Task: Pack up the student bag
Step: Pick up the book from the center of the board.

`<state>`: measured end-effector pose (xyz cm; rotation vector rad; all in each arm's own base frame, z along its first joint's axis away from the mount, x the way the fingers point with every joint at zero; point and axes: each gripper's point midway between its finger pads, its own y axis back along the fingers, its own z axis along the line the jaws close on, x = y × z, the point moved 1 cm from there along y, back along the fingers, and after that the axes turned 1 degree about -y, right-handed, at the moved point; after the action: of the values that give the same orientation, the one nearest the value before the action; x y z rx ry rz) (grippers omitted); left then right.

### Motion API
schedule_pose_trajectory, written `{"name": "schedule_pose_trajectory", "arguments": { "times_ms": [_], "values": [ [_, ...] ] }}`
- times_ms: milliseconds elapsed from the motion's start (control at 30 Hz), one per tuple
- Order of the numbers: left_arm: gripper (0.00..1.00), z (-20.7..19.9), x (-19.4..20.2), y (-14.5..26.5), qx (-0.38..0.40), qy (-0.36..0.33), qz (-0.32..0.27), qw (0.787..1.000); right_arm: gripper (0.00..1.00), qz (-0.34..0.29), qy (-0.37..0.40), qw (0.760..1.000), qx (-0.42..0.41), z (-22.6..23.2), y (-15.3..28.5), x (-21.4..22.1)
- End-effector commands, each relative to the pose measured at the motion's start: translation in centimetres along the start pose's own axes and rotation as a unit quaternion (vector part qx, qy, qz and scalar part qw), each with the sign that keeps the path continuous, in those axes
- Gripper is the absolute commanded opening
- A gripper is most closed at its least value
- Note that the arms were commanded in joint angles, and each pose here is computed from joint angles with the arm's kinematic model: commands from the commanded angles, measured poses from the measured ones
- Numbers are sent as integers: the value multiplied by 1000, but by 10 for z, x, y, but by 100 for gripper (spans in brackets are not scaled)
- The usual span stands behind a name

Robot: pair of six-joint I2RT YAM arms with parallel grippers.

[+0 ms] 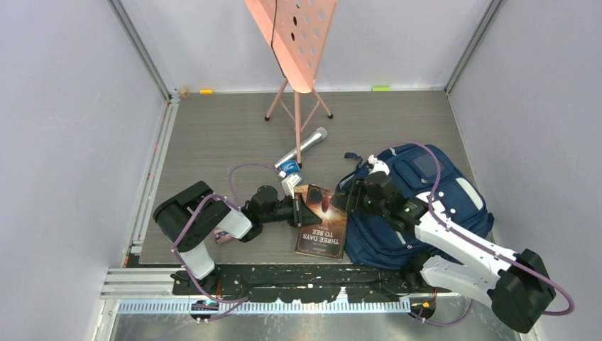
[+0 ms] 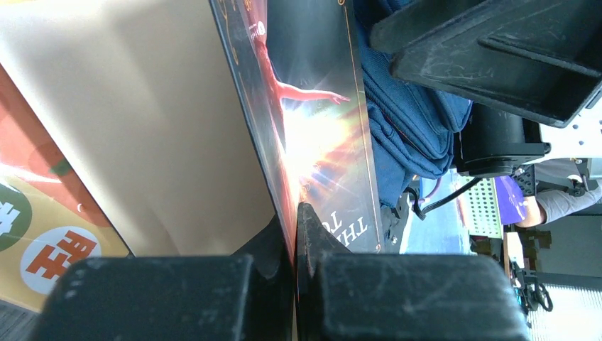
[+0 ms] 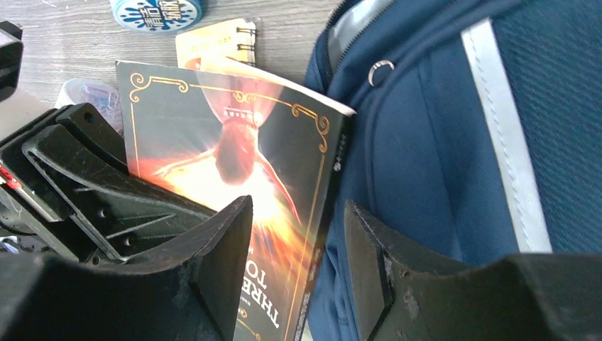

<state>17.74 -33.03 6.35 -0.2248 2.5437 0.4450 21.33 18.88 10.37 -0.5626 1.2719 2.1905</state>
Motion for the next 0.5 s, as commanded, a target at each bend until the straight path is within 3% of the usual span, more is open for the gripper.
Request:
{"name": "schedule_pose_trajectory", "arguments": {
  "times_ms": [0,467],
  "values": [
    [0,-9,-8,0,24,-25,-16,999,57,9,-27,999,46,-16,17,9],
    [0,-8,-7,4,15,-30,-14,999,47,-5,-28,999,-20,31,28,16]
  ]
}}
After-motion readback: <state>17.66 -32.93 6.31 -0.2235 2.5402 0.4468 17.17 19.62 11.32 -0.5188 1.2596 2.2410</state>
